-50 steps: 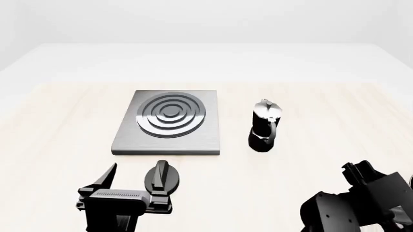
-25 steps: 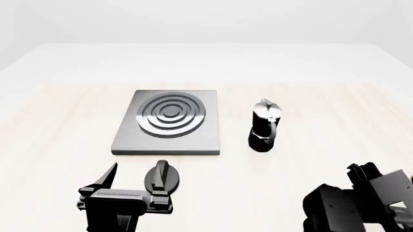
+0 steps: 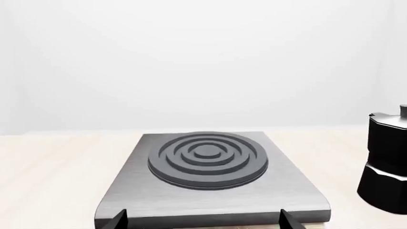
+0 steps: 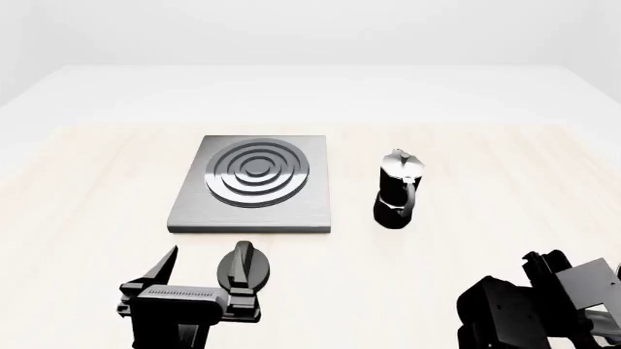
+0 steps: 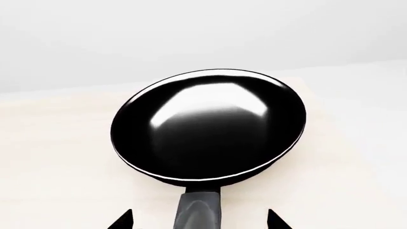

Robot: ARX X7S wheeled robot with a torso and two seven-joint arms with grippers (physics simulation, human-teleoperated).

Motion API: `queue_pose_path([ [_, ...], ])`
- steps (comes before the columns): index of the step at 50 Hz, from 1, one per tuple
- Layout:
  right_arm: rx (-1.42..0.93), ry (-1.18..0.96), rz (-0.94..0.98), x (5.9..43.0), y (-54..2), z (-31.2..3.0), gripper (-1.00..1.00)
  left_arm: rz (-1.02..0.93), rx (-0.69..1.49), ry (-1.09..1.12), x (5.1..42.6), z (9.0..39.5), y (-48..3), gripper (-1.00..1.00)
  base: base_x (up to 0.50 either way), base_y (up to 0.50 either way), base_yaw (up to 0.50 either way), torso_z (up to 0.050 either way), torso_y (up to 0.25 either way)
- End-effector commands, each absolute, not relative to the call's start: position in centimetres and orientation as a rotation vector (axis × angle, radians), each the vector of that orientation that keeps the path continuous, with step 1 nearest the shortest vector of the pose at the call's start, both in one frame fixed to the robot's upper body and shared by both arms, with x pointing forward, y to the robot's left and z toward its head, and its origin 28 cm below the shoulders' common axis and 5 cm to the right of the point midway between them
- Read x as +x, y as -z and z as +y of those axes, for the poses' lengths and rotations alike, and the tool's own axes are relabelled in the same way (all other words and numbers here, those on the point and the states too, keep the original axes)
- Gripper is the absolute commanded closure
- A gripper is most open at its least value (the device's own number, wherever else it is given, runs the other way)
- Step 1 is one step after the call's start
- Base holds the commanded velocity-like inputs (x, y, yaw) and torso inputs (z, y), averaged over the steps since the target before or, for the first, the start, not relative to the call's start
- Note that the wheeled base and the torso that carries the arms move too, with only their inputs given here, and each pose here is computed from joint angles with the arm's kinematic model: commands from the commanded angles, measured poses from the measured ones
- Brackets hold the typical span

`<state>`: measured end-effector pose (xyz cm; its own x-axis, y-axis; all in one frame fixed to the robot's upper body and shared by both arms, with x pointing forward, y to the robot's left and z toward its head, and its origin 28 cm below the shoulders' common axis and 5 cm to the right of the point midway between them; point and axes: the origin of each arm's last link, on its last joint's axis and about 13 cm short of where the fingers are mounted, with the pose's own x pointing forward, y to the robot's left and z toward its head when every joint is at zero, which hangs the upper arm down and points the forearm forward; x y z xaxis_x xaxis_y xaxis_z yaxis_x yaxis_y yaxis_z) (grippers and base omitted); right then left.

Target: Put the frying pan on the stove.

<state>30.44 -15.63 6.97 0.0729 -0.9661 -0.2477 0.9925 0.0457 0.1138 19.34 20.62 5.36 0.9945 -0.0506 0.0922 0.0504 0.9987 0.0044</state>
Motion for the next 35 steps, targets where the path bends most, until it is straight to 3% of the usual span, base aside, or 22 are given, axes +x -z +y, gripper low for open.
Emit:
queue_pose_path([
  [1,0.283,1.497,0.151,30.8,-6.3,-15.7,-1.0,-0.088,0.005,0.057,19.3,20.5,-5.2,-1.0,0.0,0.0,0.0,0.0,0.0],
  [35,0.285,1.506,0.22,32.0,-5.8,-15.6,-1.0,-0.086,0.004,0.06,19.3,20.4,-5.2,-1.0,0.0,0.0,0.0,0.0,0.0],
])
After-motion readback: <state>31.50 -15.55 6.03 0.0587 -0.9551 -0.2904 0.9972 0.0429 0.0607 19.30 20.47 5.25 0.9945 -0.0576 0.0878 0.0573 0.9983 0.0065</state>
